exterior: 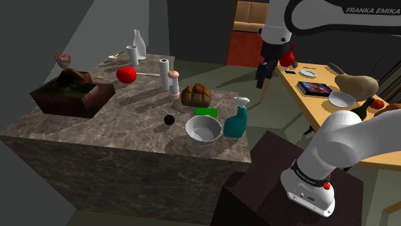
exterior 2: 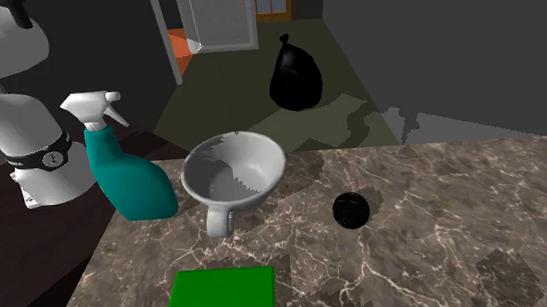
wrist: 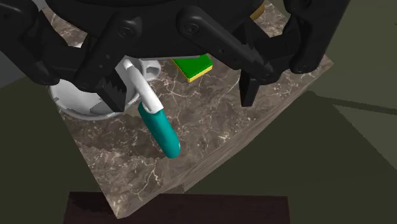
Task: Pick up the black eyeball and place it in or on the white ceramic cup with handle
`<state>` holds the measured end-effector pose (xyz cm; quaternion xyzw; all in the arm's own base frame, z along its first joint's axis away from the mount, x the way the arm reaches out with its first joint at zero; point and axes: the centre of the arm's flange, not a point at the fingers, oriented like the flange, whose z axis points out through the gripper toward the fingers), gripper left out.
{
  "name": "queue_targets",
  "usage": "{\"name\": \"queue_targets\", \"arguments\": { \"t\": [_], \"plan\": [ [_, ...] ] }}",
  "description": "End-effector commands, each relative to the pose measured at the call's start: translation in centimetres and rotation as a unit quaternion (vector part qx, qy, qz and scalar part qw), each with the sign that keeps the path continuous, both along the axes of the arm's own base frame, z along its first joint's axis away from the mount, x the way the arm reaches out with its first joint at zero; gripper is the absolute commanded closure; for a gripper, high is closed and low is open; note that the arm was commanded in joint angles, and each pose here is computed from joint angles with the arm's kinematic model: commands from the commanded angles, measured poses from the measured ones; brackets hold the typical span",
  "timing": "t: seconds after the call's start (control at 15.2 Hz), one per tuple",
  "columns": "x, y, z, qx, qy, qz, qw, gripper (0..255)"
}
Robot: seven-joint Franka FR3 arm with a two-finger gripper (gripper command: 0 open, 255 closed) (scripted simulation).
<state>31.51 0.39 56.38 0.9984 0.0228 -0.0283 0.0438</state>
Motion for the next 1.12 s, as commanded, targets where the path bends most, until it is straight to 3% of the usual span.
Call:
{"name": "queue_targets", "arguments": {
  "t": [0.0, 1.06],
  "plan": [
    [0.0, 0.0, 0.0, 0.0, 0.0, 0.0, 1.0, 0],
    [12.8, 10.9, -11.8, -0.015, -0.042, -0.008, 0.999, 0]
  ]
}}
